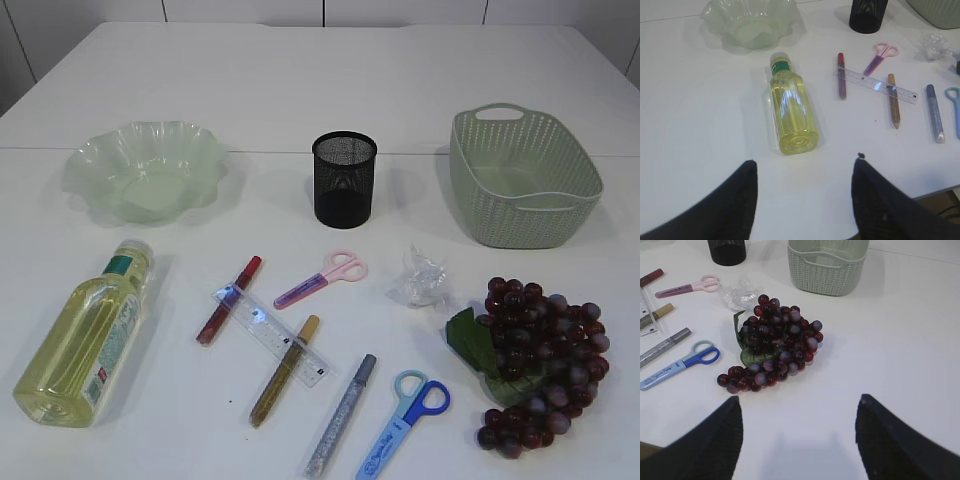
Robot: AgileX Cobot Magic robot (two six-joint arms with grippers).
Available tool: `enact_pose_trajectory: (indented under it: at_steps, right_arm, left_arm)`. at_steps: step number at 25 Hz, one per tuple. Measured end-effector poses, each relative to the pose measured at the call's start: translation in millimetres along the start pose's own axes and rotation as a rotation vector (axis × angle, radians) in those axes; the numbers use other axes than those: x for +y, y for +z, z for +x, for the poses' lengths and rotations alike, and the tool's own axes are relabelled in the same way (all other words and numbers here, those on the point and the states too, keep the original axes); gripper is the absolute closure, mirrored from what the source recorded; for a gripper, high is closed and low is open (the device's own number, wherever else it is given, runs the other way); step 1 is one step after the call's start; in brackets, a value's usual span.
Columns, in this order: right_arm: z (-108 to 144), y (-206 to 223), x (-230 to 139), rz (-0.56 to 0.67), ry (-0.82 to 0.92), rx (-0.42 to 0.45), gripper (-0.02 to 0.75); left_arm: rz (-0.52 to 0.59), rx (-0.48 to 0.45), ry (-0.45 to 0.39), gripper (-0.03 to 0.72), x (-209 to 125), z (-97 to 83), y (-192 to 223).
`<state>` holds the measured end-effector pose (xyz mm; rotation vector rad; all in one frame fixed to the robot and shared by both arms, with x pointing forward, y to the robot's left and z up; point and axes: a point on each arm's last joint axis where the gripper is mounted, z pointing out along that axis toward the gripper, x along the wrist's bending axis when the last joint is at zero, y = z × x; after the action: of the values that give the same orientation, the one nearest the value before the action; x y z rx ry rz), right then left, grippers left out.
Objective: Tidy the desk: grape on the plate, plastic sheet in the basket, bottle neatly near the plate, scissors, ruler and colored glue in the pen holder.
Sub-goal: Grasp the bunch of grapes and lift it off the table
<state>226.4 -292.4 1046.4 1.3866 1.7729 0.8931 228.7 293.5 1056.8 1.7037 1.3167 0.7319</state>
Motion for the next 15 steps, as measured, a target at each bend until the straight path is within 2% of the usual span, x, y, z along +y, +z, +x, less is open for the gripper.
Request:
enact_pose_trajectory:
  at_steps: [15]
  right_arm:
    - [0.0,0.0,0.0,0.000,0.000,0.000,0.190]
  left_arm:
    - [0.000,0.000,0.000,0.253,0.0,0.0,0.0]
